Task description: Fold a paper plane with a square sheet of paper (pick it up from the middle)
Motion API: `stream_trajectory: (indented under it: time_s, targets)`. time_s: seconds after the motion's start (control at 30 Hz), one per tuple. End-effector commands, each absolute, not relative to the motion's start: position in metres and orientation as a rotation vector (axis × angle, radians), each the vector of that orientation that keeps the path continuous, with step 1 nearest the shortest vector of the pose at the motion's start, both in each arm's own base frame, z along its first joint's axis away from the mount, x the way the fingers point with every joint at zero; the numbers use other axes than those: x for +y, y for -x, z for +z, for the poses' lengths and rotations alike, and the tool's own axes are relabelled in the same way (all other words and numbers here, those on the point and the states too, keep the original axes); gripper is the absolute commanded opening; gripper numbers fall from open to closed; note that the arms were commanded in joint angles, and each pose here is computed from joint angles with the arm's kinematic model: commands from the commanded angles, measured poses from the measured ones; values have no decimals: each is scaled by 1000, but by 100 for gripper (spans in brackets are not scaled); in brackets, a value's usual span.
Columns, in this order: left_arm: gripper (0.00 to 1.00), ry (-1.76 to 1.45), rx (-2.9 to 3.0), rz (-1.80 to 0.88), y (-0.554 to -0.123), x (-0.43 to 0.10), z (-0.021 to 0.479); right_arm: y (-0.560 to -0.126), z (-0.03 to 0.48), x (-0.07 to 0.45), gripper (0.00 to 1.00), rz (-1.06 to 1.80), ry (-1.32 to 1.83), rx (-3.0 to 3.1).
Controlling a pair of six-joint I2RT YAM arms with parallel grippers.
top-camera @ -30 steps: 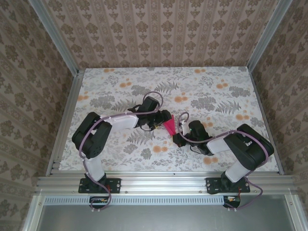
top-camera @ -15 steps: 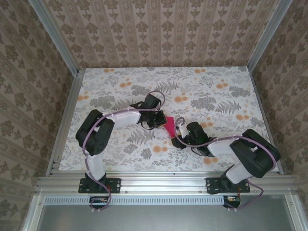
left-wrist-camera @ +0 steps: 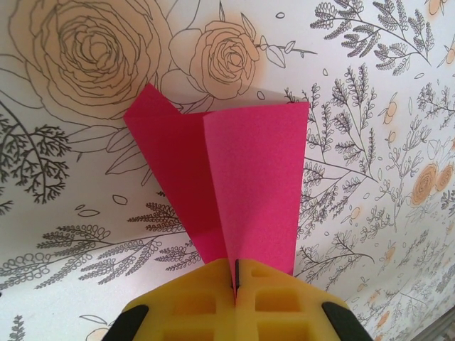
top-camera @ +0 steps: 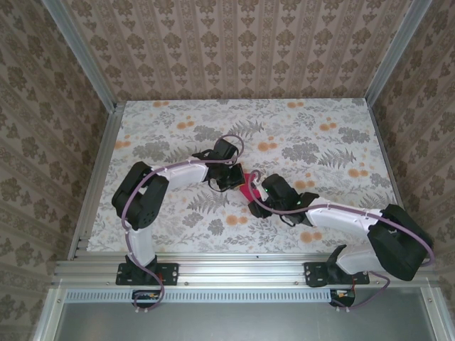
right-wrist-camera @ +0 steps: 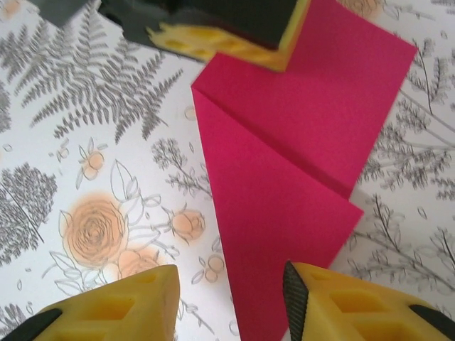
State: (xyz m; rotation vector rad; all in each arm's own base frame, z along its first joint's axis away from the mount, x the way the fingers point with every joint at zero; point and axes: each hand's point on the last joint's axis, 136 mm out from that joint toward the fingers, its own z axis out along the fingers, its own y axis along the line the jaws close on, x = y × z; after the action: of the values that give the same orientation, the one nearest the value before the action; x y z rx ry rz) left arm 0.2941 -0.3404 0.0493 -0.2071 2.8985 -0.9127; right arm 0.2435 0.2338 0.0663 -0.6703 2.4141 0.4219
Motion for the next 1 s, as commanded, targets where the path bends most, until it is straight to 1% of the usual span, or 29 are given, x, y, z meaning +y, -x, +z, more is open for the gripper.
stream_trajectory:
  time_s: [0.0, 0.03, 0.1, 0.23, 0.33, 0.47, 0.63, 0.73, 0.97]
  targets:
    - [0, 206, 2912, -902, -297, -340, 52, -233, 70, 221, 49, 315, 661, 2483]
    - [0, 203, 2913, -903, -297, -340, 52, -233, 71, 221, 51, 305, 657, 2488]
    - [0, 203, 2918, -901, -296, -340, 50, -235, 71, 221, 51, 265, 657, 2508]
    - [0, 201, 2917, -907, -297, -342, 50, -238, 60, 221, 47, 153, 686, 2587]
    - [0, 197, 2919, -906, -297, -342, 50, -236, 57, 226, 44, 131, 698, 2623]
    - [0, 196, 2922, -904, -297, -342, 49, -234, 55, 233, 46, 100, 713, 2652]
    - [0, 194, 2920, -911, -297, -343, 50, -238, 51, 230, 46, -26, 730, 2665]
    - [0, 191, 2919, -912, -297, -343, 51, -242, 52, 227, 44, -101, 736, 2674]
    - [0, 192, 2925, -917, -296, -343, 48, -245, 47, 226, 36, -150, 739, 2676]
